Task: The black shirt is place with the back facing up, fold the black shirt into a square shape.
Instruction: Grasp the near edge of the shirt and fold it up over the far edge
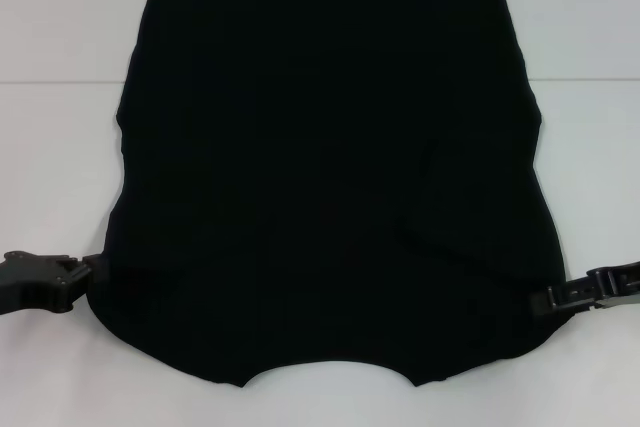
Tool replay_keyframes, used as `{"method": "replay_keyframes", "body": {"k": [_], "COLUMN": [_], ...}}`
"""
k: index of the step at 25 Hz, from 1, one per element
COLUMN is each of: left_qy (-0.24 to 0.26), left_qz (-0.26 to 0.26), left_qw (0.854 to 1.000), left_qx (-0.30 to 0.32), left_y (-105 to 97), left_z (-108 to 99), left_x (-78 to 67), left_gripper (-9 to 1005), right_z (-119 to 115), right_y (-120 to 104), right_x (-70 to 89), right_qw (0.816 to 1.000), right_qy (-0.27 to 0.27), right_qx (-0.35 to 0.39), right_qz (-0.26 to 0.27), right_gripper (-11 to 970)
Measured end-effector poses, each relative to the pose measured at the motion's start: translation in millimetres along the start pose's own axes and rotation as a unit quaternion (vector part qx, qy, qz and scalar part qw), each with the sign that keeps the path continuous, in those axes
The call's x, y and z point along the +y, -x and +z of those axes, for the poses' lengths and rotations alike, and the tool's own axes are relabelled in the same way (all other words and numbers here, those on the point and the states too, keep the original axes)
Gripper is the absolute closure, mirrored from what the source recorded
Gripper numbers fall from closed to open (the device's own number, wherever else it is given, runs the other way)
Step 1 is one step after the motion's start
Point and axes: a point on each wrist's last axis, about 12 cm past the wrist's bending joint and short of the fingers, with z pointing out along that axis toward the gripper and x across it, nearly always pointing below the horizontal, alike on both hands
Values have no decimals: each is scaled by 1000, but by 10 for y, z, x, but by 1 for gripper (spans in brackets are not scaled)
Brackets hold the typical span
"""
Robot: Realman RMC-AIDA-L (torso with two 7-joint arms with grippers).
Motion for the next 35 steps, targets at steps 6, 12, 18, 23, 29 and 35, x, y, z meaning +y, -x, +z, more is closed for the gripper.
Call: {"method": "replay_keyframes", "body": {"k": [6,12,18,23,29,35], "left_qy": [3,4,5,3,-15,-67], "left_qz": [1,3,7,5,-19,-57], "left_qw": [1000,1000,1000,1000,1000,996], "left_qx": [-1,-2,-3,-8,-18,-19], "left_y": [9,17,19,21,24,-37], "left_z": [2,4,5,13,16,-5], "left_x": [9,13,13,8,-34,-175], "left_gripper": [975,973,974,974,975,974], "right_z": [33,28,47,94,35,-158], "right_y": [52,72,68,18,-120,-351], "right_x": [43,32,36,41,-40,-213], "right_qw": [1000,1000,1000,1000,999,998], "right_qy": [0,-6,-5,1,21,38], "right_qx": [1,-6,-8,-7,-28,-51], "right_qz": [-3,8,10,10,7,4], "right_gripper": [224,416,733,826,900,899]}}
